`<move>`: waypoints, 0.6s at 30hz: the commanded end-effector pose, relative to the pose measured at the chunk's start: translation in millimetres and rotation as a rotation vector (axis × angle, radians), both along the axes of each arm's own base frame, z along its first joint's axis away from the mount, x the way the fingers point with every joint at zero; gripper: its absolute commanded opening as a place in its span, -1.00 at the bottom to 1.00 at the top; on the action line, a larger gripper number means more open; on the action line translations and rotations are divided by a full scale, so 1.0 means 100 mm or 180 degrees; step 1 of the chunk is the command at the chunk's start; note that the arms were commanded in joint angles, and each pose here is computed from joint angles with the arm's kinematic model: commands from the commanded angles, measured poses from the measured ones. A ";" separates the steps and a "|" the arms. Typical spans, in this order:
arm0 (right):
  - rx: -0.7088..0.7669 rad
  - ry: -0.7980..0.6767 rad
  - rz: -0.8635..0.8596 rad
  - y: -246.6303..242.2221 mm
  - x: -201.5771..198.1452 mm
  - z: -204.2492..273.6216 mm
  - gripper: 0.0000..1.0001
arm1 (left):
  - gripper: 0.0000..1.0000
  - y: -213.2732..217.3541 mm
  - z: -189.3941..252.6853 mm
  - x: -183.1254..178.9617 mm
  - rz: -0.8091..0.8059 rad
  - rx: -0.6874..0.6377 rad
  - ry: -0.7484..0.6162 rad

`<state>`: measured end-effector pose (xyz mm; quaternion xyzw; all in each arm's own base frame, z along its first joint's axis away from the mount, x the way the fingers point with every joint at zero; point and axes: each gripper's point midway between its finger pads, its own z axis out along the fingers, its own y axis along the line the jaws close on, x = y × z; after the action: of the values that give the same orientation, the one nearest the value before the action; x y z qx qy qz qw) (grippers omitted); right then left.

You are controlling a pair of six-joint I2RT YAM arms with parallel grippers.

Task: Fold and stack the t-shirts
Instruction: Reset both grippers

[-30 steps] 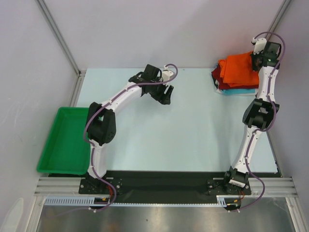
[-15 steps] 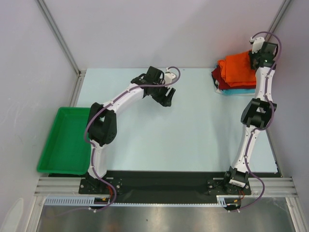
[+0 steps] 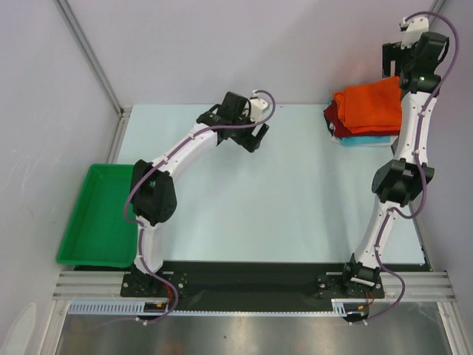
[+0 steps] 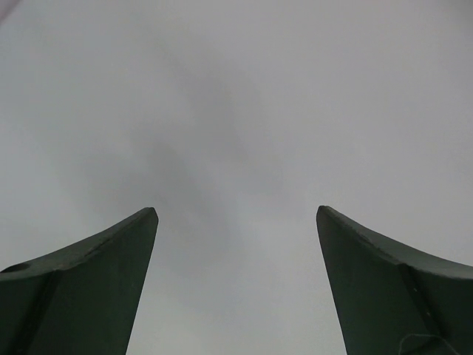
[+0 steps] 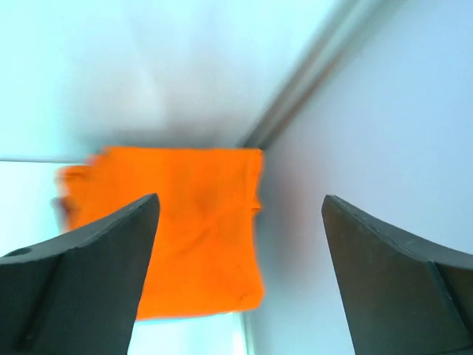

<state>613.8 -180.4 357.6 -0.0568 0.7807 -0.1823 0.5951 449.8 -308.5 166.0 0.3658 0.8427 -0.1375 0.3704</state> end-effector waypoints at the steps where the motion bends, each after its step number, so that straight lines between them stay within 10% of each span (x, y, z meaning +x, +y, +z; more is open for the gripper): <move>1: 0.0334 -0.0172 0.0418 0.62 -0.31 0.48 0.97 | 0.91 0.16 0.85 0.24 0.0205 -0.0016 -0.0775; 11: 0.2282 0.0750 0.0913 1.66 -0.89 -0.64 1.00 | 1.00 0.94 1.06 0.73 0.1414 -0.0448 -0.0799; 18: 0.1926 0.0692 0.0415 2.02 -0.87 -1.07 0.99 | 1.00 1.47 1.19 0.95 0.1985 -0.0817 -0.1120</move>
<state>517.7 -2.4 201.6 0.0456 0.8920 0.1407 0.4271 536.1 -178.5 222.9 0.1283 0.8605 -0.0444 0.4910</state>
